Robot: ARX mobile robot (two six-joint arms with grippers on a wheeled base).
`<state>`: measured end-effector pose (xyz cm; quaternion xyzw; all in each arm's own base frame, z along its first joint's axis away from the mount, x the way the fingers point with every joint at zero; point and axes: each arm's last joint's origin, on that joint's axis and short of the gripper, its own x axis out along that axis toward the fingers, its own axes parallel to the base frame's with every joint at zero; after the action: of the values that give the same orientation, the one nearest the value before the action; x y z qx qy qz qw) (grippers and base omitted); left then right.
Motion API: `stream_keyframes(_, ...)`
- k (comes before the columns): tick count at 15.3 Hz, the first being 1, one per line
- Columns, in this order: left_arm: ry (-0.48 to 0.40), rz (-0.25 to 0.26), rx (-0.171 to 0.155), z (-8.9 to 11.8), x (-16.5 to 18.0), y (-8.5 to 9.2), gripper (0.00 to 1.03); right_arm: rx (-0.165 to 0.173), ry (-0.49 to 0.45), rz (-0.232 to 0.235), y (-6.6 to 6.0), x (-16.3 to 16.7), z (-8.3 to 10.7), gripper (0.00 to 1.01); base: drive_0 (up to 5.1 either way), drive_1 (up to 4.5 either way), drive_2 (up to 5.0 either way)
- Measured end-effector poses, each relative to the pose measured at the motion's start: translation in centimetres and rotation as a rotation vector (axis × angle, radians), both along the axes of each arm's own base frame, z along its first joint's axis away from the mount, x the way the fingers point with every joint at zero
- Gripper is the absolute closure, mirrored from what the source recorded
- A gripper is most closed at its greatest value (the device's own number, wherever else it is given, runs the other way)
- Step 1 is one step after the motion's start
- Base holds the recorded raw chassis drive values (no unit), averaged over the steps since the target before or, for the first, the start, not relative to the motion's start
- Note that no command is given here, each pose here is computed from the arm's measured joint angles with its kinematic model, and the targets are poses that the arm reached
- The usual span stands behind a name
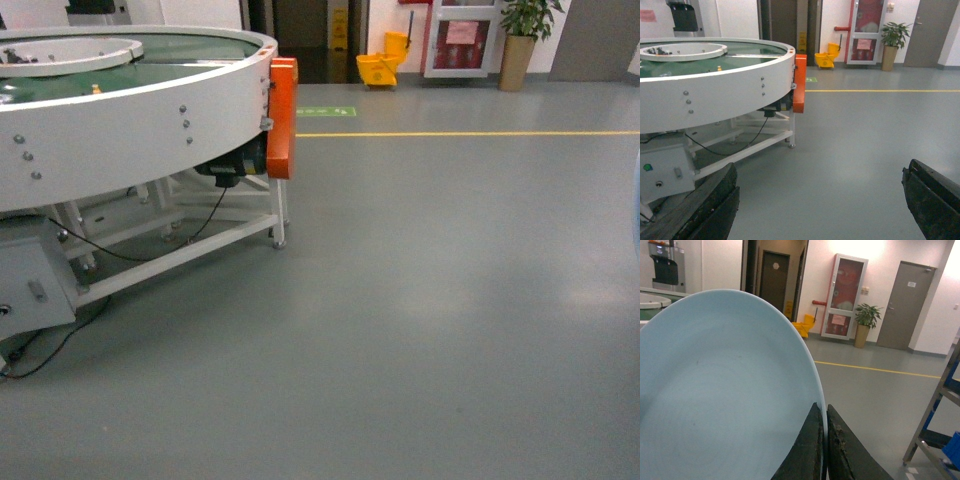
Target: Place blue tray on left shelf second layer neatly
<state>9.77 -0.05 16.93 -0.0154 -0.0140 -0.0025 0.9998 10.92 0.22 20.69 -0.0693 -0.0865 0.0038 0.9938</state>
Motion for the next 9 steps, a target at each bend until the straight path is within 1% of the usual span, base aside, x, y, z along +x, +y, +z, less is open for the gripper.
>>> stream_keyframes(4, -0.001, 0.002, 0.000, 0.01, 0.00, 0.01, 0.05, 0.000, 0.003, 0.000, 0.00, 0.02, -0.04, 0.99, 0.0, 4.26, -4.3)
stream_keyframes(9, 0.001, 0.000, 0.000, -0.01, 0.00, 0.00, 0.05, 0.000, -0.007, 0.000, 0.00, -0.05, 0.04, 0.99, -0.1, 3.21, -3.4)
